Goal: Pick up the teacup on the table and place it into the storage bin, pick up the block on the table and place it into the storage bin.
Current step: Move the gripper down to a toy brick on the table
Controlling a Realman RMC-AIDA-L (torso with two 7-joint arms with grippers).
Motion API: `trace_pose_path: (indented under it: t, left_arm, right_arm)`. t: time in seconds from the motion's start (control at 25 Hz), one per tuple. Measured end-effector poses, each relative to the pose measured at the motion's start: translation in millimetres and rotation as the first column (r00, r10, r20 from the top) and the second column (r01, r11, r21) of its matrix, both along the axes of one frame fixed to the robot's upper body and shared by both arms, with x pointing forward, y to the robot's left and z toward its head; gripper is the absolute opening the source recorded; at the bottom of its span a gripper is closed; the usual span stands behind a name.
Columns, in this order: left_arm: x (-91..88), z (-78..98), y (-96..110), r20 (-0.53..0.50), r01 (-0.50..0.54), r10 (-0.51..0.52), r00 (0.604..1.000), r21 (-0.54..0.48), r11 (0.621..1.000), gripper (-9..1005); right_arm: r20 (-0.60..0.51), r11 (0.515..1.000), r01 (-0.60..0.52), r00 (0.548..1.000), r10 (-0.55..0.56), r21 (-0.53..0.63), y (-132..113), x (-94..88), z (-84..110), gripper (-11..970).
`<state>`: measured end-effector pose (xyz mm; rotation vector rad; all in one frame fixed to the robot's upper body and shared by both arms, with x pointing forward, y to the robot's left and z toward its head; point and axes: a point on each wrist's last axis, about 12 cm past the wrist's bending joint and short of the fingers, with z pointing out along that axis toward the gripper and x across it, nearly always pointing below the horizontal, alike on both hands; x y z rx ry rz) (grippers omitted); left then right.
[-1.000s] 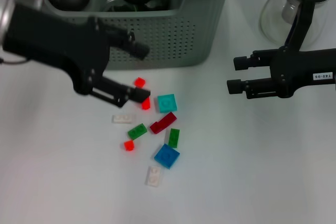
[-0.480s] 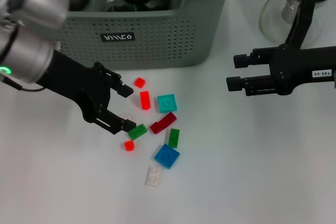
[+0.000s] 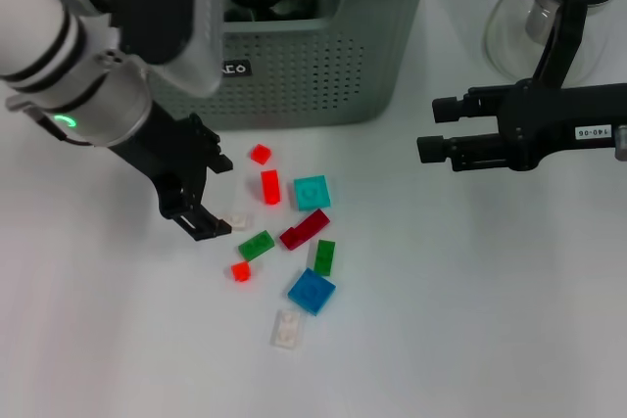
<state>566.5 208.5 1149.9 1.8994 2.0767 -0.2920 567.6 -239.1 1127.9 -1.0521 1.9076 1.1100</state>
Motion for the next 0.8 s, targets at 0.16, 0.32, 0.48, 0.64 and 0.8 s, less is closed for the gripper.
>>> trace_pose_path:
  t: [0.16,0.32,0.48,0.64,0.8]
  left_arm:
    - [0.3,1.0,-15.8,0.021,0.035,-0.037,0.999,0.051,0.998,797]
    - [0.8,-0.4,-27.6,0.038,0.058,-0.062,0.997,0.094,0.994,797]
    - [0.8,-7.1,-36.4,0.047,0.059,-0.068,0.997,0.172,0.983,798]
    - [-0.3,-9.9,-39.0,0.044,0.057,-0.067,0.997,0.199,0.978,798]
    - [-2.8,-13.1,-41.9,0.036,0.061,-0.070,0.997,0.209,0.976,770]
  right_arm:
    - [-0.001,1.000,0.007,1.000,-0.007,0.000,0.8,0.4,-1.1,749]
    - [-0.006,1.000,0.007,1.000,-0.007,0.002,0.9,0.1,-2.0,749]
    - [-0.007,1.000,0.009,1.000,-0.009,0.001,0.2,-0.1,-2.5,749]
    - [-0.006,1.000,0.014,1.000,-0.014,-0.001,-1.1,-0.5,-3.7,749]
    - [-0.004,1.000,0.017,1.000,-0.017,-0.002,-1.7,-0.8,-4.5,749]
